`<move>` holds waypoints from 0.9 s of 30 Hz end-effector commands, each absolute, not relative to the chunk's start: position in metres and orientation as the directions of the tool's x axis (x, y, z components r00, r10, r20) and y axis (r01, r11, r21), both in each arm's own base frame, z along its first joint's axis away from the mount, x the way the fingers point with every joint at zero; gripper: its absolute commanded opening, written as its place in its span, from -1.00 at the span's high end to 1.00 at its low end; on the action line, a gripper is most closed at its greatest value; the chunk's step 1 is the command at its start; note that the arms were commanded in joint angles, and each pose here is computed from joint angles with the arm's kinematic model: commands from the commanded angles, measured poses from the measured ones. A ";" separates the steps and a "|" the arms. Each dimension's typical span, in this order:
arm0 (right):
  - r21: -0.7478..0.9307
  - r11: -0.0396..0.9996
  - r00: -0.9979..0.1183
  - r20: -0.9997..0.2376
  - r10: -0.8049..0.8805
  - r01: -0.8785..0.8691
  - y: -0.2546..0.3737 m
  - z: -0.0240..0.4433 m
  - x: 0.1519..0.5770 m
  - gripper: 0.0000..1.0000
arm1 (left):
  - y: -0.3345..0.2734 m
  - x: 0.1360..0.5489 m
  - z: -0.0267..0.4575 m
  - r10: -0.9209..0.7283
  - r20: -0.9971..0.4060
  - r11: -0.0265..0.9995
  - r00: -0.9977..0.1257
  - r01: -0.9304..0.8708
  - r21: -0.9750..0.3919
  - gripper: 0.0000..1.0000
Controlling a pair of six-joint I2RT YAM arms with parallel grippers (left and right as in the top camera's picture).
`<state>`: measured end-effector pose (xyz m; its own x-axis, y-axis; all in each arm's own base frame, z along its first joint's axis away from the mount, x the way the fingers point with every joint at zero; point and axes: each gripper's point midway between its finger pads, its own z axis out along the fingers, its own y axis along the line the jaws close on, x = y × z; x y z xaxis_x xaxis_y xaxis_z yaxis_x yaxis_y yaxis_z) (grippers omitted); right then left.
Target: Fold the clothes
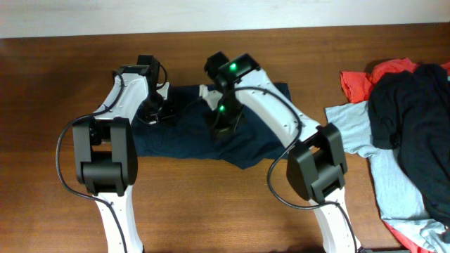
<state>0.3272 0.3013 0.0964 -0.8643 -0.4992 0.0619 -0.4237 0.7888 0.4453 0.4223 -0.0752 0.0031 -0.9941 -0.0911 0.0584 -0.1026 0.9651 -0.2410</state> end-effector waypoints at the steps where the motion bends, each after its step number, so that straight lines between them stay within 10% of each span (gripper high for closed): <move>1: 0.438 0.778 -0.837 0.096 -0.539 -0.451 0.308 0.080 0.308 0.92 | -0.065 0.420 -0.014 -0.106 0.086 0.973 -0.991 -0.122 -0.199 0.98; 17: 0.433 0.769 -0.837 0.056 -0.544 -0.470 0.305 -0.003 0.303 0.92 | -0.065 0.420 -0.014 -0.106 0.086 0.973 -0.991 -0.121 -0.198 0.98; 27: 0.436 0.783 -0.859 0.042 -0.511 -0.444 0.293 0.081 0.323 0.92 | -0.065 0.420 -0.014 -0.106 0.086 0.973 -0.991 -0.121 -0.198 0.98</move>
